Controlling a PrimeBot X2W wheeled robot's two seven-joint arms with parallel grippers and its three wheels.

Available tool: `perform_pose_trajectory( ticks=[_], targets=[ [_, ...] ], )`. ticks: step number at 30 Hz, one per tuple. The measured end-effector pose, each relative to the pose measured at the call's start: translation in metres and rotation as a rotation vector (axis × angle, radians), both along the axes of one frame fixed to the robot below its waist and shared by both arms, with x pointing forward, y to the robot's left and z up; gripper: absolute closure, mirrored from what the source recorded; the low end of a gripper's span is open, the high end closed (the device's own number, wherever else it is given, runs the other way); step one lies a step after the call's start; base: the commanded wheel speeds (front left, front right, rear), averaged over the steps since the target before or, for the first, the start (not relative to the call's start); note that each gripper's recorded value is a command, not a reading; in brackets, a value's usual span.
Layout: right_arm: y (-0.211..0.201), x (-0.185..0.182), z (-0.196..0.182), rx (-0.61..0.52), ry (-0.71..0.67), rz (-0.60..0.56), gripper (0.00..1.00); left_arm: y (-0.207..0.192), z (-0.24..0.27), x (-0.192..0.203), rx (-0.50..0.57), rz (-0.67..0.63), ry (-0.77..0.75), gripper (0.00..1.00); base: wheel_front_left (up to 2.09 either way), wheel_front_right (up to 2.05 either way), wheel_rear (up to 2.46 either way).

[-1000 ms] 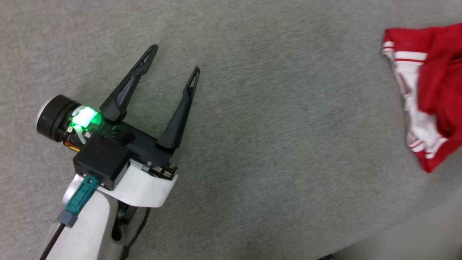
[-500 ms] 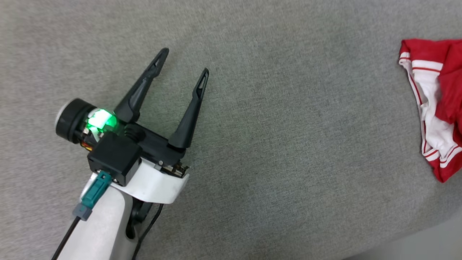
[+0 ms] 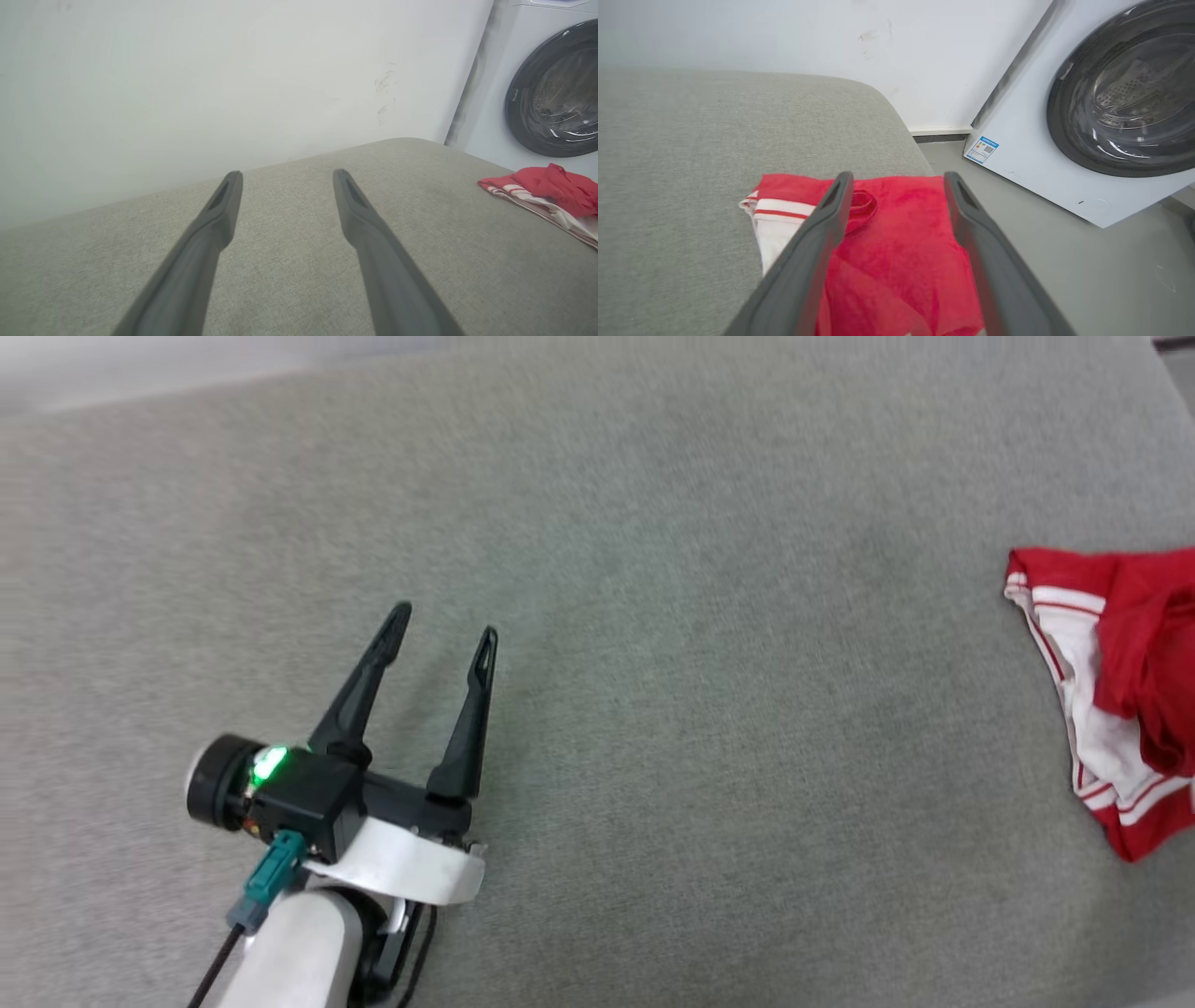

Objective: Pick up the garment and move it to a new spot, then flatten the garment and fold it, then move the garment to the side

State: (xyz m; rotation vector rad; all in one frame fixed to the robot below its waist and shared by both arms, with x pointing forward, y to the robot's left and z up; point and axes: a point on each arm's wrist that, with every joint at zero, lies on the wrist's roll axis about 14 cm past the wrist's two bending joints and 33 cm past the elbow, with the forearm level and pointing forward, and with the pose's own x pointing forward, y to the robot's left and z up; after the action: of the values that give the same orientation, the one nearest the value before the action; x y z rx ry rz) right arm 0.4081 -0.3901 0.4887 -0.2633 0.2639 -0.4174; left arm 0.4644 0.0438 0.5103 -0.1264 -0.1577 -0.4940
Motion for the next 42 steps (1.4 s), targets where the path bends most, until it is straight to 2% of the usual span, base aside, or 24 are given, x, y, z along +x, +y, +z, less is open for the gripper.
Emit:
perform_pose_trajectory(
  ticks=[14, 23, 32, 42],
  targets=[
    [0.142, 0.005, 0.022, 0.175, -0.139, 0.329, 0.00, 0.083, 0.018, -0.052, 0.014, 0.270, 0.018, 0.00, 0.00, 0.00, 0.00],
    [0.216, -0.005, 0.048, 0.242, -0.218, 0.520, 0.00, 0.140, 0.020, -0.088, 0.048, 0.438, 0.020, 0.00, 0.00, 0.00, 0.00],
    [0.232, -0.038, 0.070, 0.240, -0.285, 0.569, 0.00, 0.154, 0.018, -0.120, 0.054, 0.478, 0.024, 0.00, 0.00, 0.00, 0.00],
    [0.226, -0.059, 0.072, 0.268, -0.297, 0.552, 0.00, 0.150, 0.016, -0.127, 0.050, 0.466, 0.026, 0.00, 0.00, 0.00, 0.00]
  ],
)
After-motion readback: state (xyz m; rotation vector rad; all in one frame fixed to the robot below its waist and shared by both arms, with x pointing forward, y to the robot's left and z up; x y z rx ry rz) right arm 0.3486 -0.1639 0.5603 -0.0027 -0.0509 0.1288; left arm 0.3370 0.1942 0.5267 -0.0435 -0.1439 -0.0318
